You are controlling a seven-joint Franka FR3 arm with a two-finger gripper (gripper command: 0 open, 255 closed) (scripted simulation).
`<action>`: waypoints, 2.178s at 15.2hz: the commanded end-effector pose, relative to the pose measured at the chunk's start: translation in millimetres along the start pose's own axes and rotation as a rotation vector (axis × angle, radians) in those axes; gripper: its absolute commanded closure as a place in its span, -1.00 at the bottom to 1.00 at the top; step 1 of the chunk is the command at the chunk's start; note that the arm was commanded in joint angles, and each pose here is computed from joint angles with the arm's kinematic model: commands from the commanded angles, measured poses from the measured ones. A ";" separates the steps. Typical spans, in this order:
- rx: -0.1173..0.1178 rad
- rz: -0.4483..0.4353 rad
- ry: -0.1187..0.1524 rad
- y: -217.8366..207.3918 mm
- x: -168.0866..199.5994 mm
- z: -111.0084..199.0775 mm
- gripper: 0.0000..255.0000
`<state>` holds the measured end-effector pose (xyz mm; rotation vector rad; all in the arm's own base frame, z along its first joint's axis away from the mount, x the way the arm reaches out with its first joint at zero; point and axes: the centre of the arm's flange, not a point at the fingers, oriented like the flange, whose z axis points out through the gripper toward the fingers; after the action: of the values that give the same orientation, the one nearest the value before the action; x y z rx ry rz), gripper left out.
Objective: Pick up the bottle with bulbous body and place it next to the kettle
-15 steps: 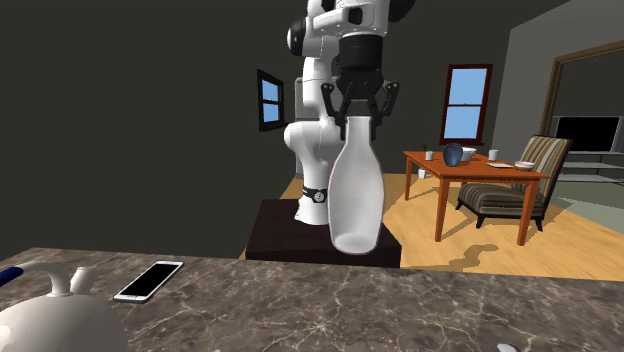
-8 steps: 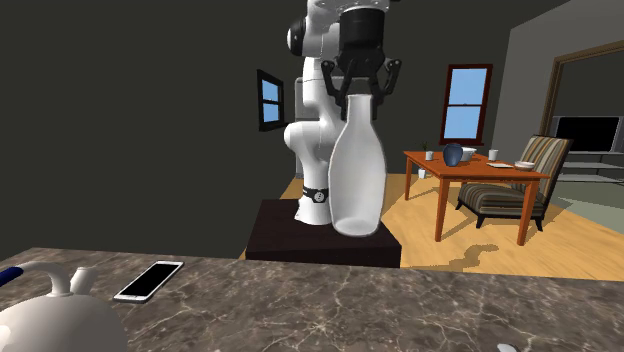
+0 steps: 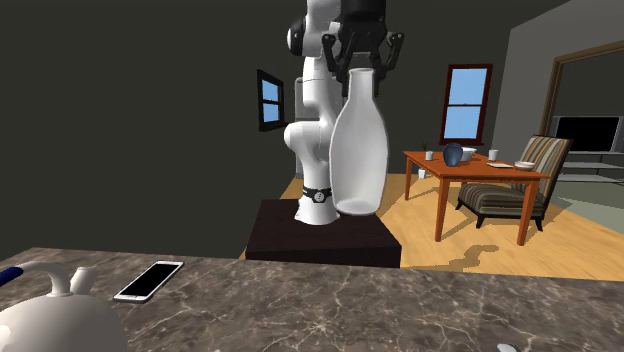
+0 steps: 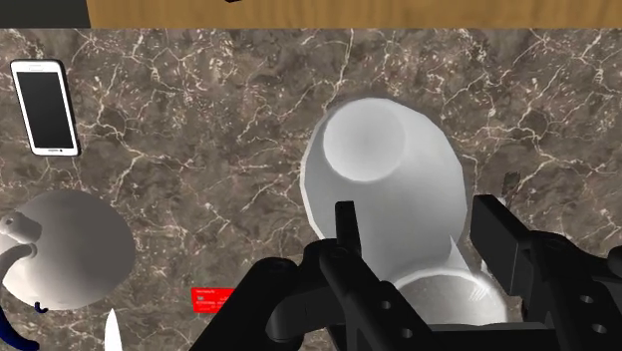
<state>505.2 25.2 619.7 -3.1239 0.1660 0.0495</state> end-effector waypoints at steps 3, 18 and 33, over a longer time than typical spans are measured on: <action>0.000 0.000 0.000 0.9 -1.1 -21.3 1.00; 0.000 0.000 0.000 0.0 -3.7 -100.4 1.00; 0.000 0.000 0.000 118.1 -13.6 -130.7 1.00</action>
<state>486.6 -79.3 747.1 -3.1238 0.1689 0.0500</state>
